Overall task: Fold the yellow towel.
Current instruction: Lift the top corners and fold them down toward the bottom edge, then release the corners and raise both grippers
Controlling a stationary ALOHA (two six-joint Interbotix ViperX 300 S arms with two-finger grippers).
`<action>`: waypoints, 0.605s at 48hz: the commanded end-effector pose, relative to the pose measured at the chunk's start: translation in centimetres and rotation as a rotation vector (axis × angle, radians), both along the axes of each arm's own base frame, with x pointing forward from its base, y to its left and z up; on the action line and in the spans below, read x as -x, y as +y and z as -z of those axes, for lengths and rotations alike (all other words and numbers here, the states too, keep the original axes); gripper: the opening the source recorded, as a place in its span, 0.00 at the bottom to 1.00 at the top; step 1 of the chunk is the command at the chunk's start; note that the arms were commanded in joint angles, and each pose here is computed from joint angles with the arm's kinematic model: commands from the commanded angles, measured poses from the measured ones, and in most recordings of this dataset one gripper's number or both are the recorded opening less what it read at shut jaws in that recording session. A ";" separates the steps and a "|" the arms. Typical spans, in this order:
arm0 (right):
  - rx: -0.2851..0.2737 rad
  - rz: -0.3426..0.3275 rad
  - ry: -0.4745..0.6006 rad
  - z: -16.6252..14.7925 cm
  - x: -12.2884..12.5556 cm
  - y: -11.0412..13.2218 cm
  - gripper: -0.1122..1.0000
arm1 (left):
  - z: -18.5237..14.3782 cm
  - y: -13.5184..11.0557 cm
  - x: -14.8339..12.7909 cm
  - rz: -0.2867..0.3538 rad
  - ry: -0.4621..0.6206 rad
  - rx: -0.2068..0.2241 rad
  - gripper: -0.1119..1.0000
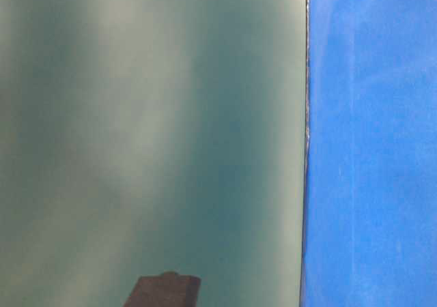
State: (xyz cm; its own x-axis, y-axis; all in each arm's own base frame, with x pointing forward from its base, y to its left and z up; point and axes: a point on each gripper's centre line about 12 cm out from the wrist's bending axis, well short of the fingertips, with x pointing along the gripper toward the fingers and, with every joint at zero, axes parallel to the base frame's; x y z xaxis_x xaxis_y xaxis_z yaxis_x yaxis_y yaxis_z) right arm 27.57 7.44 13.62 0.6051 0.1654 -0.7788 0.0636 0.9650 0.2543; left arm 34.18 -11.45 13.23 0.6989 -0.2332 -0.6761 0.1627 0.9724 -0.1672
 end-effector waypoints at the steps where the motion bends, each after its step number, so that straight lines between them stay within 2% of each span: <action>1: -0.002 -0.017 -0.071 -2.0 -0.5 0.2 0.51 | -2.1 0.7 -0.5 -0.020 -0.039 0.011 0.66; 3: 0.007 -0.022 -0.092 -2.5 -0.4 -0.1 0.62 | -2.5 1.2 -0.5 -0.033 -0.037 0.009 0.65; 5: 0.026 -0.021 -0.120 -3.3 -0.3 -0.8 0.68 | -2.9 1.9 -0.4 -0.049 -0.037 0.006 0.63; 10: 0.057 0.044 -0.140 -3.7 0.0 -3.5 0.62 | -3.1 4.6 -0.5 -0.116 -0.038 -0.001 0.63; 15: 0.092 0.127 -0.106 -3.1 0.5 -6.4 0.63 | -2.8 7.2 -0.5 -0.179 -0.031 -0.018 0.63; 18: 0.108 0.156 -0.080 -2.5 0.7 -7.5 0.63 | -2.6 8.2 -0.5 -0.195 -0.027 -0.032 0.63; 29: 0.118 0.174 -0.014 -0.5 0.1 -8.2 0.63 | -0.8 9.5 -0.6 -0.218 0.004 -0.055 0.63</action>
State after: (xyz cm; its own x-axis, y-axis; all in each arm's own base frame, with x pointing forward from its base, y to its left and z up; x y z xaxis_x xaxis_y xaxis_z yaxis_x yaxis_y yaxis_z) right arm 26.81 -0.64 14.15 0.6231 -0.0317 -0.7815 0.2292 0.9627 0.1436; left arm 34.42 -2.33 13.96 0.7162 -0.0485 -0.6962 -0.0415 0.9928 -0.1119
